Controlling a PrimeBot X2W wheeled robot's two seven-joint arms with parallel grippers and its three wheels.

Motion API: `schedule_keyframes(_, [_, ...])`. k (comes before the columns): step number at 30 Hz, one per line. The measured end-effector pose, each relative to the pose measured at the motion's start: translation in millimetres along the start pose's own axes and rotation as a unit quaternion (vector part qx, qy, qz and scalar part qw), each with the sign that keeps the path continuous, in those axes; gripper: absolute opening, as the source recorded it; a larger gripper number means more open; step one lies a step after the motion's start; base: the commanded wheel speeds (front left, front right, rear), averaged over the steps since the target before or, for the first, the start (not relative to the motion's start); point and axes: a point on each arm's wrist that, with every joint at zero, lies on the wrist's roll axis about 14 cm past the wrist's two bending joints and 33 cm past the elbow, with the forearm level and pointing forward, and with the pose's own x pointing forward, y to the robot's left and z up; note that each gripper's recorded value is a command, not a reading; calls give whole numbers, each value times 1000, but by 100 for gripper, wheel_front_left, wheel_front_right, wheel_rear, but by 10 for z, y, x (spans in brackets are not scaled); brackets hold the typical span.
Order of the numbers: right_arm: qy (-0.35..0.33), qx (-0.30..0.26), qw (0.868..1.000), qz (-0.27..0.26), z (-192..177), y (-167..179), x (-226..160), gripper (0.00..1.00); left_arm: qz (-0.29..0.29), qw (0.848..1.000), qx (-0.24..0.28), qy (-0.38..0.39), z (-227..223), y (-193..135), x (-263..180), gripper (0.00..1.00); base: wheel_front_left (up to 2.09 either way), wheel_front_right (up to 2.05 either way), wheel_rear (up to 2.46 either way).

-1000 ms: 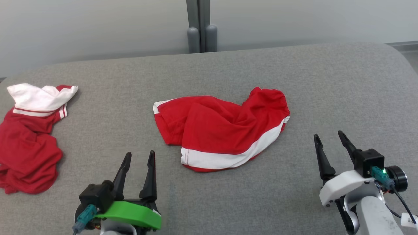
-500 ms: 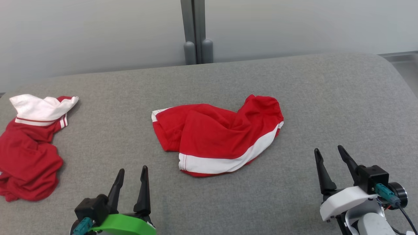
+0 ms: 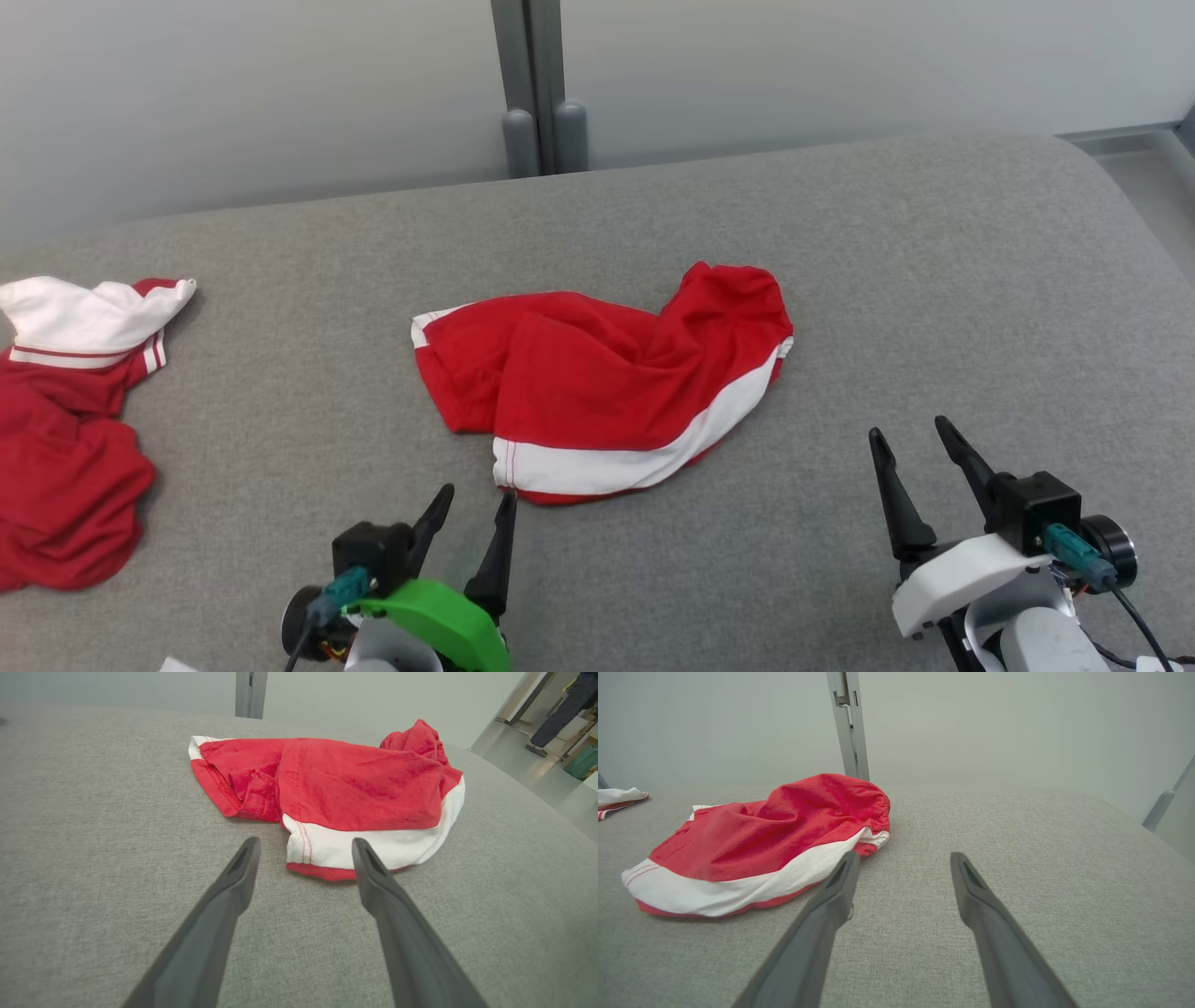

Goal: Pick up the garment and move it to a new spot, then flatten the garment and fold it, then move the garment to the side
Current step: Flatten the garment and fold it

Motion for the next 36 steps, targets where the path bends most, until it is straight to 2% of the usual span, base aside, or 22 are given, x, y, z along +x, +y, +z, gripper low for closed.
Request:
schedule_keyframes(3, [5,-2,1000,-2,-29,-18,-1,100,-23,999,10,35,-61,-57,141,100,0,0,0])
schedule_keyframes(11, [19,-3,1000,-11,-115,-89,18,100,-38,994,13,100,-217,5,411,100,0,0,0])
schedule_keyframes(21, [29,-6,999,-30,-180,-225,28,100,-55,990,8,132,-382,-30,534,100,0,0,0])
schedule_keyframes(22, [29,-6,999,-30,-183,-229,28,100,-57,989,8,133,-385,-40,540,93,0,0,0])
schedule_keyframes(23, [29,-6,999,-30,-185,-231,30,100,-62,989,10,132,-383,-62,548,80,0,0,0])
schedule_keyframes(24, [29,-6,999,-31,-184,-232,34,100,-66,989,11,131,-376,-81,561,55,0,0,0])
schedule_keyframes(27, [28,-6,999,-31,-180,-236,50,100,-73,990,9,123,-340,-122,596,29,0,0,0])
schedule_keyframes(28, [28,-6,999,-30,-179,-234,56,100,-75,990,10,123,-336,-131,603,0,0,0,0])
schedule_keyframes(32, [29,-8,999,-27,-188,-216,82,100,-70,991,9,115,-312,-90,626,0,0,0,0])
schedule_keyframes(36, [30,-16,999,-11,-181,-140,200,100,-38,995,-1,91,-186,124,688,0,0,0,0])
